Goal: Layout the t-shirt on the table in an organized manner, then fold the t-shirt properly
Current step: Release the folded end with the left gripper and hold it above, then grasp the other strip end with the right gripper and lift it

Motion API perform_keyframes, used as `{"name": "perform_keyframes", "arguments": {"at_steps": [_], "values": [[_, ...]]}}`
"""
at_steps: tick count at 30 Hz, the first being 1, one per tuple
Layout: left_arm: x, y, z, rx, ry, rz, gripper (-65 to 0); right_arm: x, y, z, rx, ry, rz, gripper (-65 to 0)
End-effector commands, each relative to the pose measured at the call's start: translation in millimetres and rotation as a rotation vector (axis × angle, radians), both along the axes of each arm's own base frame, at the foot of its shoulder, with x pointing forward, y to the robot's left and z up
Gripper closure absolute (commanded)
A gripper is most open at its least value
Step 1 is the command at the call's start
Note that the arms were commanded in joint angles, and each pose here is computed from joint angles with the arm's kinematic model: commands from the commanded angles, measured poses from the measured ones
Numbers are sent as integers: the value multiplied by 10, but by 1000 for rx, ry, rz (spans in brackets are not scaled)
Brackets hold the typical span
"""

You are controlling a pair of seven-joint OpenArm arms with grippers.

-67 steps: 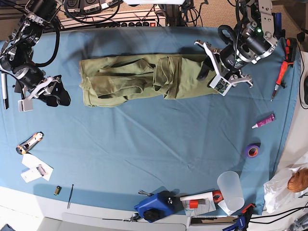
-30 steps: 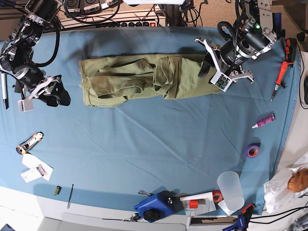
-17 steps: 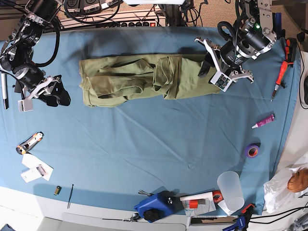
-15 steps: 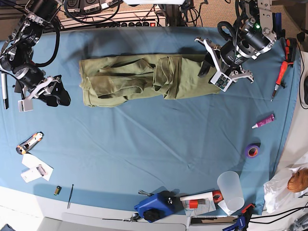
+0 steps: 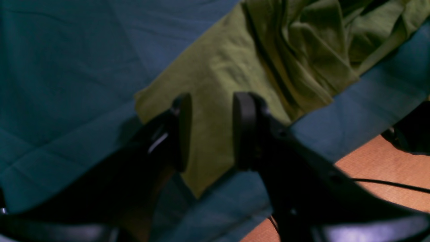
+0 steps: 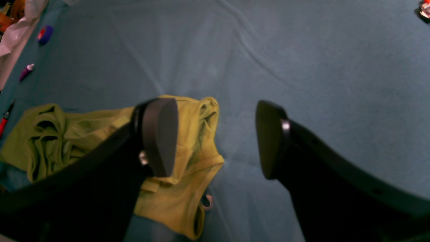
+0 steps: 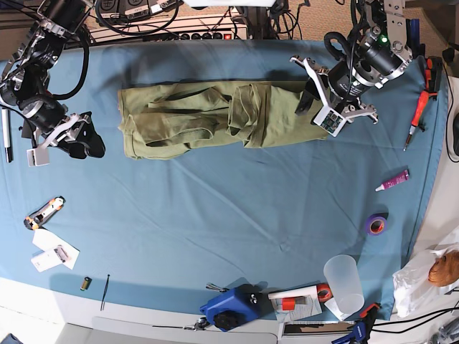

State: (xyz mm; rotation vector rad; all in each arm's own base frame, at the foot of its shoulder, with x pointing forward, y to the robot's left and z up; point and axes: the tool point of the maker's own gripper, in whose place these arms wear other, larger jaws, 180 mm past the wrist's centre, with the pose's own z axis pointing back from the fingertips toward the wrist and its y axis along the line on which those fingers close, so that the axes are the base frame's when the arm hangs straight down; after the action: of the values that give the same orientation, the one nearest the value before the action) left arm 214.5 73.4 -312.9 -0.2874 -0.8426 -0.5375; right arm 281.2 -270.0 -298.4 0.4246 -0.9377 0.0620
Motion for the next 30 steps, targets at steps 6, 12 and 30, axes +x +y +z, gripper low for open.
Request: {"name": "perform_keyframes", "arguments": {"at_steps": [6,12,30], "values": [[35,-24,100,-19,-38,-4,-213,75,-88,203,-28,-60,1,-364],[36,-25,101,-19,-38,-4,-213,53,-195,95,-68,-2,-48,-364],[13,-126,157,-92,-32,-21,-213,-147,-254,-512,148,216,-147,-364]]}}
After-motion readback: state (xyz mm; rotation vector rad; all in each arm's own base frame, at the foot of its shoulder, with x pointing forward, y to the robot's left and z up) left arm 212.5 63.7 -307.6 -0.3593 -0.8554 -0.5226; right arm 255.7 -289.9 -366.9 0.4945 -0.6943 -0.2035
